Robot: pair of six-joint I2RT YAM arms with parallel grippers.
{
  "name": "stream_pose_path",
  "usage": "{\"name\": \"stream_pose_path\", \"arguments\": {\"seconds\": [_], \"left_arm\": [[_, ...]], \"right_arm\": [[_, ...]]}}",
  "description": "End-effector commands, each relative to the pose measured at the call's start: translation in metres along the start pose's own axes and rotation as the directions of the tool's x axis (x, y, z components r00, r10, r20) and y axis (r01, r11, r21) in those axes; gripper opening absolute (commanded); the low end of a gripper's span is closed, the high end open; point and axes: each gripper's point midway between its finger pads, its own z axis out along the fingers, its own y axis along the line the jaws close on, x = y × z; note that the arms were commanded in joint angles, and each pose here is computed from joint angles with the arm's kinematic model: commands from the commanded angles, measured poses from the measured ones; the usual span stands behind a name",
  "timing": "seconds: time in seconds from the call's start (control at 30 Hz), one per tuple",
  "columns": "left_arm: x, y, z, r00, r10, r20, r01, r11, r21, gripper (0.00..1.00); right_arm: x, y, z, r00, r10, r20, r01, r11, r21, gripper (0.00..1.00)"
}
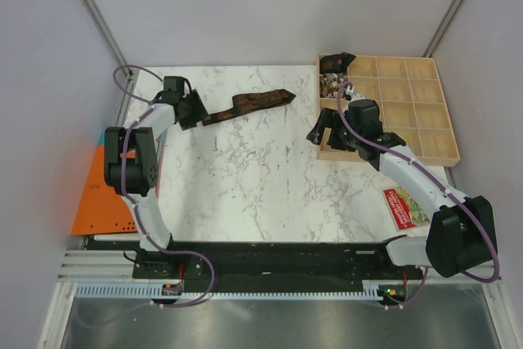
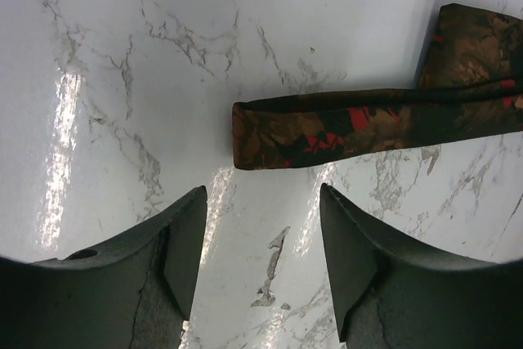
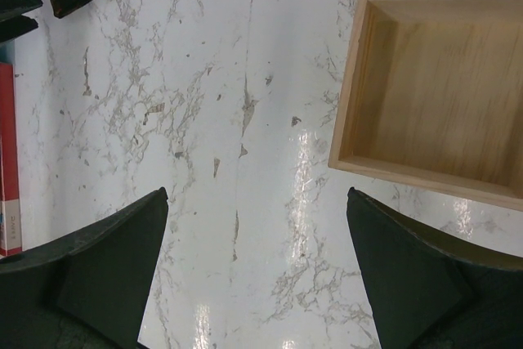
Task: Roll the ties
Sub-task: Pick up the tie at the center of the board.
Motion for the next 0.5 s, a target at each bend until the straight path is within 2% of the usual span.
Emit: {"name": "stream_pose_path", "arguments": {"seconds": [0.0, 0.47], "left_arm": [[-0.014, 0.001, 0.007, 0.999, 0.035, 0.025, -0.035, 0.999, -0.016, 0.64], [-0.012, 0.007, 0.025, 1.000, 0.028, 0.010, -0.028, 0.999, -0.041, 0.61]], "right_arm": [[-0.006, 0.004, 0.000, 0.999, -0.028, 0.022, 0.028, 0.999, -0.021, 0.98], [-0.001, 0.000, 0.004, 0.999, -0.033, 0.008, 0.033, 0.999, -0.008, 0.98]]}}
